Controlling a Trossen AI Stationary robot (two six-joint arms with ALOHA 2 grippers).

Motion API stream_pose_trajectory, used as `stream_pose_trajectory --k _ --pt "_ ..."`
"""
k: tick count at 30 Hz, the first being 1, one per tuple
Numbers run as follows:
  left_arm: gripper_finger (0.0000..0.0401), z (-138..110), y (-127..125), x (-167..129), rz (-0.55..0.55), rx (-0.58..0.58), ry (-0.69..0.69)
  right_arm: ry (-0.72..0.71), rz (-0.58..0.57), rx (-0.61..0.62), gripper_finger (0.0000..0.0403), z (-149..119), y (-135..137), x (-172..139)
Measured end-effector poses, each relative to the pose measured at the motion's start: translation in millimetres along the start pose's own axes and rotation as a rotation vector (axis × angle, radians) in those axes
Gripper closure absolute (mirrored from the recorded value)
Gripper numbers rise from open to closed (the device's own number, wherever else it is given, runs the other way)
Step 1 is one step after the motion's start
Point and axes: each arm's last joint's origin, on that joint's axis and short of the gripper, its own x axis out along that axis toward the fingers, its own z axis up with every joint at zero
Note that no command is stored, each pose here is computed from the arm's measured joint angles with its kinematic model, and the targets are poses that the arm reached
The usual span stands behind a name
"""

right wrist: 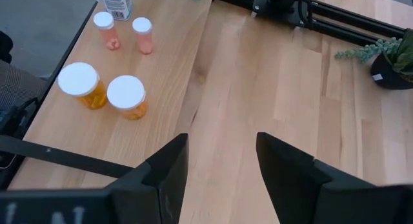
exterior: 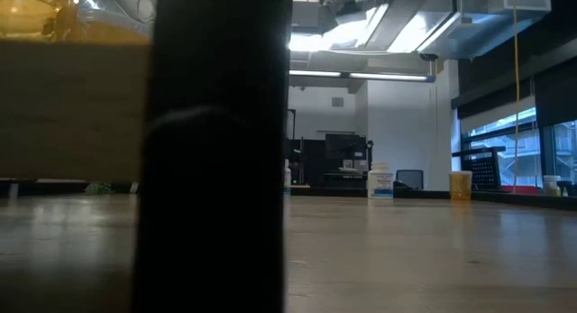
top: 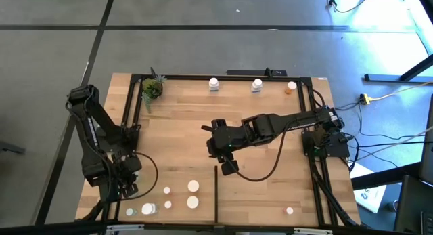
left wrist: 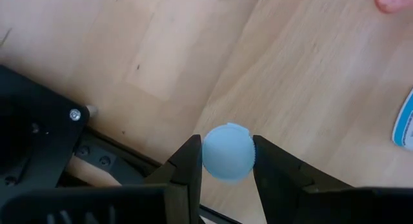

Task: Pick and place medicine bottles onto shelf by color
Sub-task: Put the green pill bottle on the shelf aligned with the other green pill bottle

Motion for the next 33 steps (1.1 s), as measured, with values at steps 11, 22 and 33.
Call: stream_pose_trajectory --k 11,22,33 --pt "0.0299 1.9 3.8 -0.3 0.032 0.013 -0.050 0.001 0.000 0.000 0.0218 -0.1 0.0 0.1" --pt "0.0299 1.6 2.5 -0.6 0.019 0.009 -0.041 0.001 0.000 -0.004 0.0218 -0.1 0.0 -0.1" --pt "0.0299 -0.3 -0.3 2.8 0.043 0.016 -0.027 0.001 0.000 0.002 0.0218 -0.2 0.0 0.0"
